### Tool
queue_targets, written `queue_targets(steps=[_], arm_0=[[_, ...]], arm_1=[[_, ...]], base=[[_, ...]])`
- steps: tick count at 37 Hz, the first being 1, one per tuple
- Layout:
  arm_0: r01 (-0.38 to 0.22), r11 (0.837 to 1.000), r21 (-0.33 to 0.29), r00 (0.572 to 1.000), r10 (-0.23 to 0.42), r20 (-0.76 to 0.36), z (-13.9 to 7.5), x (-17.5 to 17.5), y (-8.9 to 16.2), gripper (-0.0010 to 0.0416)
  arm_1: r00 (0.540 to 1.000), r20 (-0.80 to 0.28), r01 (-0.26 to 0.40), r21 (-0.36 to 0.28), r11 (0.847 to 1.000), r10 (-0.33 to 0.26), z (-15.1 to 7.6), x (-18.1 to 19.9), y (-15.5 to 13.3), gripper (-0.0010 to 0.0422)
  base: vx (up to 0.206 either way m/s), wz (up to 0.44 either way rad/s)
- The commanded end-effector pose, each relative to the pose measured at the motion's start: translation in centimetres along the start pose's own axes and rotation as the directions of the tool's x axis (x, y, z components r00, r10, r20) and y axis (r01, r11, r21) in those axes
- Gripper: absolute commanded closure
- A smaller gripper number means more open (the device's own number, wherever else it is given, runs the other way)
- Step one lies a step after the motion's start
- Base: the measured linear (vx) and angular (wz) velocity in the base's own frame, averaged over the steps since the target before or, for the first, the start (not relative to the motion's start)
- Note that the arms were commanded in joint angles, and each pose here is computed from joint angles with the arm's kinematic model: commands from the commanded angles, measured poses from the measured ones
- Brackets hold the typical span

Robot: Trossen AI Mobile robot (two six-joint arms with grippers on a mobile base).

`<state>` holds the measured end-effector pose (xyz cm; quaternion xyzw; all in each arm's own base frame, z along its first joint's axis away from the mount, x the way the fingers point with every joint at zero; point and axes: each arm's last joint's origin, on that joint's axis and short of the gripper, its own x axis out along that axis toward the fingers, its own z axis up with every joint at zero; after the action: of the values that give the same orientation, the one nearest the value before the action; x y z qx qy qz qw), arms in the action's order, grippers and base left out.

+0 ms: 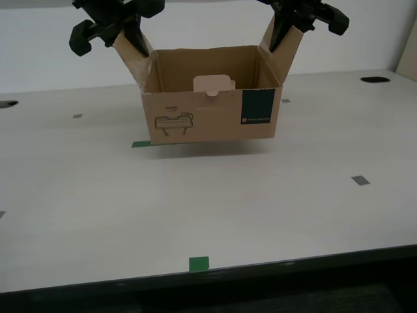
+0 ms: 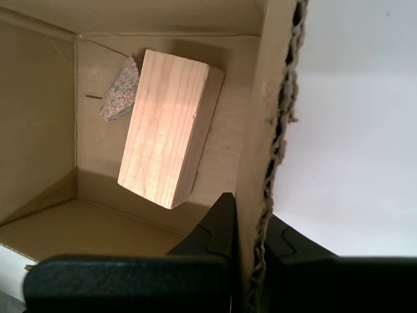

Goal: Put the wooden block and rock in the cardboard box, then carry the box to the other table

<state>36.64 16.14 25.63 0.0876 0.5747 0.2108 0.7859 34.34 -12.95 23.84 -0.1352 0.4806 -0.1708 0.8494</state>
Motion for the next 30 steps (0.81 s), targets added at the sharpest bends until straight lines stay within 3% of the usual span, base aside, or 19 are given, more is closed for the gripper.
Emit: queue_targets(steps=[1,10,19,30], arm_0=[[-0.003,1.000,-0.006,1.000,0.003,0.006,0.08,-0.09,0.01,0.0406],[-0.002,0.998,-0.059,1.000,0.002,0.005,0.06,-0.09,0.00,0.0406],[-0.002,0.998,-0.058,1.000,0.002,0.003,0.04,-0.09,0.00,0.0406],[0.002,0.999,-0.047,1.000,-0.001,0.010,0.20,-0.24,-0.44,0.0406]], arm_1=[[1.000,0.006,0.012,-0.007,1.000,-0.012,0.05,-0.14,-0.23,0.0413],[1.000,0.002,0.024,-0.041,0.999,-0.024,-0.18,-0.06,-0.90,0.0413],[1.000,0.004,0.027,-0.047,0.999,-0.027,-0.19,-0.07,-1.04,0.0413],[1.000,0.009,0.029,-0.097,0.995,-0.028,-0.13,-0.09,-1.03,0.0413]], base=[[-0.079,-0.073],[-0.082,-0.094],[-0.075,-0.046],[-0.076,-0.019]])
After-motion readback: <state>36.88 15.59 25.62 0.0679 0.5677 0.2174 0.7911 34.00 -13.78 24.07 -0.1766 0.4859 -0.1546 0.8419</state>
